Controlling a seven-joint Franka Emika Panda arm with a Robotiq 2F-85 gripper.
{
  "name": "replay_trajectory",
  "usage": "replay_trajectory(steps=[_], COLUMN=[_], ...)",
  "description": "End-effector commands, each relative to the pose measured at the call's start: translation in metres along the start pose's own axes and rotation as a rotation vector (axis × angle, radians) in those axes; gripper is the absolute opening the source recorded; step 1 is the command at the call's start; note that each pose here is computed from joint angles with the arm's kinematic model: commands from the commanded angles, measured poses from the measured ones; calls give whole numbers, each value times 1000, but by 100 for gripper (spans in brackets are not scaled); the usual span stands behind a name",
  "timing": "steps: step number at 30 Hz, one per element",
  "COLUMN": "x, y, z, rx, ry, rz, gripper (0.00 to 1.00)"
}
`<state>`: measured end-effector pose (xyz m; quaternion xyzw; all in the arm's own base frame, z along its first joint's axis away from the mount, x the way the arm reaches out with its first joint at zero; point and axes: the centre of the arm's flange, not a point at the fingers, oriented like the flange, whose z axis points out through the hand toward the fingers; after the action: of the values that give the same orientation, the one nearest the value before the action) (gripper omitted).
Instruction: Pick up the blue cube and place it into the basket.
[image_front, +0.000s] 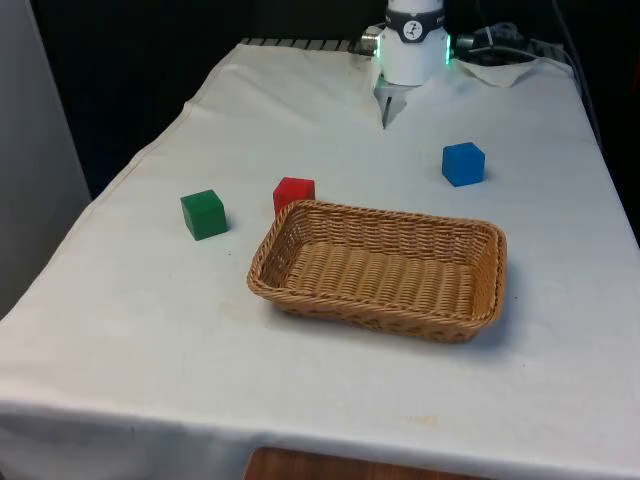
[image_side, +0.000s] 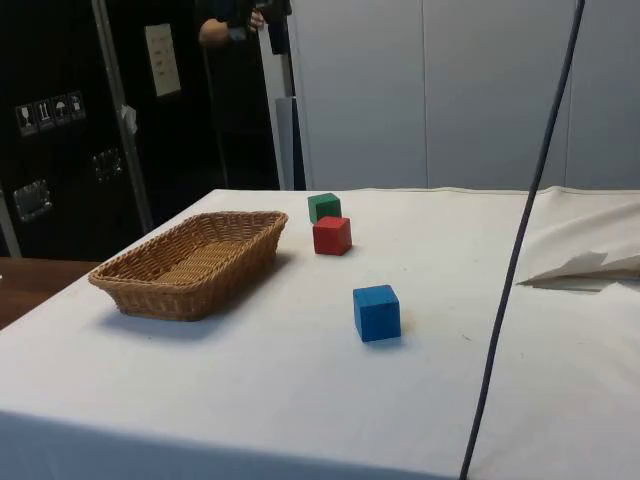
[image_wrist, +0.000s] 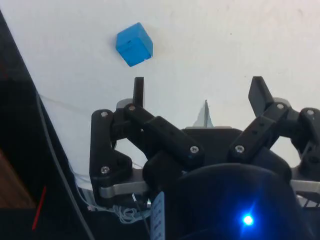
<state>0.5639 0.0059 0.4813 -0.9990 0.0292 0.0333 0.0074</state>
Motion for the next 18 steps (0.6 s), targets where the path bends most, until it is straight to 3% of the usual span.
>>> replay_trajectory(steps=[1,9,10,11,17,18], x=[-2,-30,-28,-32,-48,-49], y=[0,-12,-10,-13,-21,-20], z=[1,5,6,5,10,11], rx=[0,-12,-5,-12,-18,-14], ry=[-2,-3,-16,-3,-6,-20], rz=[0,-3,-6,-4,-7,-11], gripper=[100,100,100,100,100,100])
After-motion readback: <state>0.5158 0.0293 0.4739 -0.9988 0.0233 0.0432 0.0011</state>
